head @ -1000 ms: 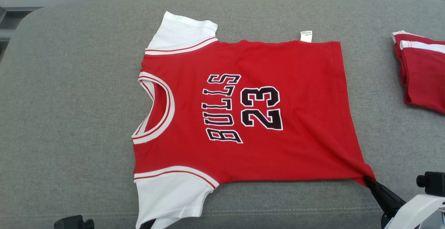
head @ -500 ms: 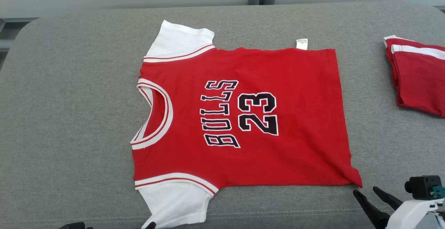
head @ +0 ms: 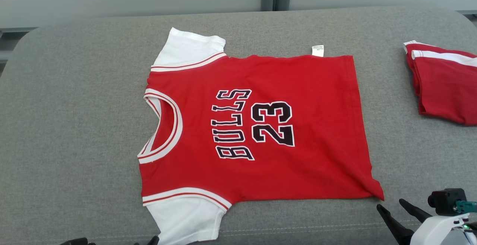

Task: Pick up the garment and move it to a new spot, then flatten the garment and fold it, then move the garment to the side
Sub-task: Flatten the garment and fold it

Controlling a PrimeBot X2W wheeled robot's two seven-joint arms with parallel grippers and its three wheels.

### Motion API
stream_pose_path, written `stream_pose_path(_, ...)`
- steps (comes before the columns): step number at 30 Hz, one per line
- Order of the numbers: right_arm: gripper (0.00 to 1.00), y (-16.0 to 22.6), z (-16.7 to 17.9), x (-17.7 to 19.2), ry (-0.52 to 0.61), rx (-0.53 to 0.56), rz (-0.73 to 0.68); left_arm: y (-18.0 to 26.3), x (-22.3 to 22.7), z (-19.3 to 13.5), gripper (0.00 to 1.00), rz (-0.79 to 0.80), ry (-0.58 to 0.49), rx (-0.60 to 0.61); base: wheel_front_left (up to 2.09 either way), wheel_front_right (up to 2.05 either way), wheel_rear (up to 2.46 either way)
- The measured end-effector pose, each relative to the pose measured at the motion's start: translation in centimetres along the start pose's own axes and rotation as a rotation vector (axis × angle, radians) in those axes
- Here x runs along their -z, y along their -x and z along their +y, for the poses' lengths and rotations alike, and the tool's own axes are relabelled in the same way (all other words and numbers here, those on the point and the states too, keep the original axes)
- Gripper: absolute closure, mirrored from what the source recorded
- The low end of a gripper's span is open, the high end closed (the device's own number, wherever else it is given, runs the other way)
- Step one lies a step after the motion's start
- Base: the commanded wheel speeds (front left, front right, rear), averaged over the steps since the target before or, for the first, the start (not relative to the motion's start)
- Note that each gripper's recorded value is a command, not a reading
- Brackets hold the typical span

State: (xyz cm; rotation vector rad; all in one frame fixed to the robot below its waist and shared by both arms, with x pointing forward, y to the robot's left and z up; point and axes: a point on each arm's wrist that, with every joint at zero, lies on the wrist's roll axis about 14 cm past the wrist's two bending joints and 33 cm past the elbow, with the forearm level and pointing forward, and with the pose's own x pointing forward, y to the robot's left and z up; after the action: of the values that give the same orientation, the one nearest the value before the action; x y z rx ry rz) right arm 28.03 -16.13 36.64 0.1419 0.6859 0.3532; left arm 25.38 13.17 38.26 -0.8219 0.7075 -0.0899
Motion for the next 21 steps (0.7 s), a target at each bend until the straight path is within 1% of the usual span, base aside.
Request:
stream_pose_path(5, 0.0, -0.6, 0.5, -1.0, 0.021, -0.018, -0.021, -0.5, -0.5, 0.0, 0.0, -0.018, -0.066, 0.003, 0.0, 0.0, 0.0)
stream_pose_path(11, 0.0, -1.4, 0.9, -1.1, 0.028, -0.031, -0.009, -0.5, 1.7, 0.5, 0.0, 0.056, -0.101, -0.012, 0.0, 0.0, 0.0)
stream_pose_path(14, 0.0, -1.9, 0.8, -1.0, 0.035, -0.033, 0.009, -0.8, 2.6, 0.0, 0.0, 0.085, -0.107, -0.002, 0.0, 0.0, 0.0)
stream_pose_path(17, 0.0, -2.6, 1.0, -1.1, 0.041, -0.044, 0.02, -1.3, 2.5, -0.3, 0.0, 0.083, -0.106, 0.006, 0.0, 0.0, 0.0)
stream_pose_path(21, 0.0, -3.4, 1.1, -1.2, 0.049, -0.055, 0.036, -1.7, 2.5, 0.1, 0.0, 0.095, -0.109, -0.004, 0.0, 0.0, 0.0)
